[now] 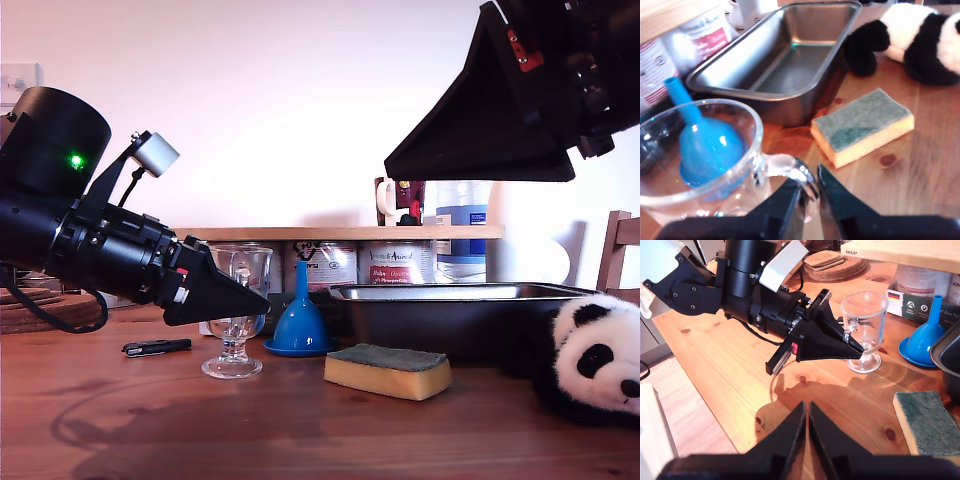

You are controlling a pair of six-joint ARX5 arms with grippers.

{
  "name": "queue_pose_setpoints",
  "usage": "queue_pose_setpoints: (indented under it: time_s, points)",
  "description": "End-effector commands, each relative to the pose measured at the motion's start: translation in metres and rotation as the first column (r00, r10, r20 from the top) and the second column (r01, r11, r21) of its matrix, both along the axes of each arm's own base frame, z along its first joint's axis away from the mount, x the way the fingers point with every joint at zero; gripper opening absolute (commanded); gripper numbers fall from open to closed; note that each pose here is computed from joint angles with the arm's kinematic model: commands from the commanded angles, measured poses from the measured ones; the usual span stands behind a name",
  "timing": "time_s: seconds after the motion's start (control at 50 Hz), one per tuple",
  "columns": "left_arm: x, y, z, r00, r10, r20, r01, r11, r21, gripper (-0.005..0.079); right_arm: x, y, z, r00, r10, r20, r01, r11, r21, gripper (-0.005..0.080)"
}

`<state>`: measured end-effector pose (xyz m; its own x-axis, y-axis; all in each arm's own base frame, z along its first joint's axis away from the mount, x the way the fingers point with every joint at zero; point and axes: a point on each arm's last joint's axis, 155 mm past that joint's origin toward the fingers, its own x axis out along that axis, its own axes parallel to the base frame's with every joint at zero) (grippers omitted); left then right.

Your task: Pick up the glass cup and place it on the shelf at the back

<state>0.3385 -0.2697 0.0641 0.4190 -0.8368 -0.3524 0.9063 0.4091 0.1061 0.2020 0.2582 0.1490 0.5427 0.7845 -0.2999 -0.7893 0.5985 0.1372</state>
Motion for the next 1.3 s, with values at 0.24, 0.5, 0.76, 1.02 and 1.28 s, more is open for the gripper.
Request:
queue_pose_setpoints:
  time_s: [0.24, 0.5, 0.76, 1.02, 1.28]
  points:
    - [-0.006, 0.000, 0.000, 1.000, -0.009, -0.002, 0.009, 1.000, 0.003, -0.0024, 0.009, -0.006, 0.000, 0.998, -0.060, 0.016, 0.061, 0.998, -0.012, -0.0012]
    - [-0.008, 0.000, 0.007, 1.000, -0.013, 0.003, 0.013, 1.000, -0.002, -0.0024, 0.013, -0.010, -0.002, 0.996, -0.089, 0.017, 0.089, 0.996, -0.025, -0.0012]
    - [-0.012, 0.001, 0.022, 0.999, -0.024, 0.029, 0.024, 1.000, 0.000, -0.0024, 0.013, -0.011, -0.005, 0.996, -0.089, 0.011, 0.089, 0.995, -0.033, -0.0012]
    - [-0.011, 0.002, 0.038, 0.998, -0.021, 0.066, 0.022, 1.000, -0.015, -0.0024, 0.012, -0.011, -0.005, 0.996, -0.089, 0.010, 0.089, 0.995, -0.034, -0.0012]
    - [-0.016, 0.005, 0.063, 0.995, -0.016, 0.097, 0.018, 0.999, -0.026, -0.0024, 0.013, -0.011, -0.005, 0.996, -0.089, 0.010, 0.089, 0.995, -0.033, -0.0012]
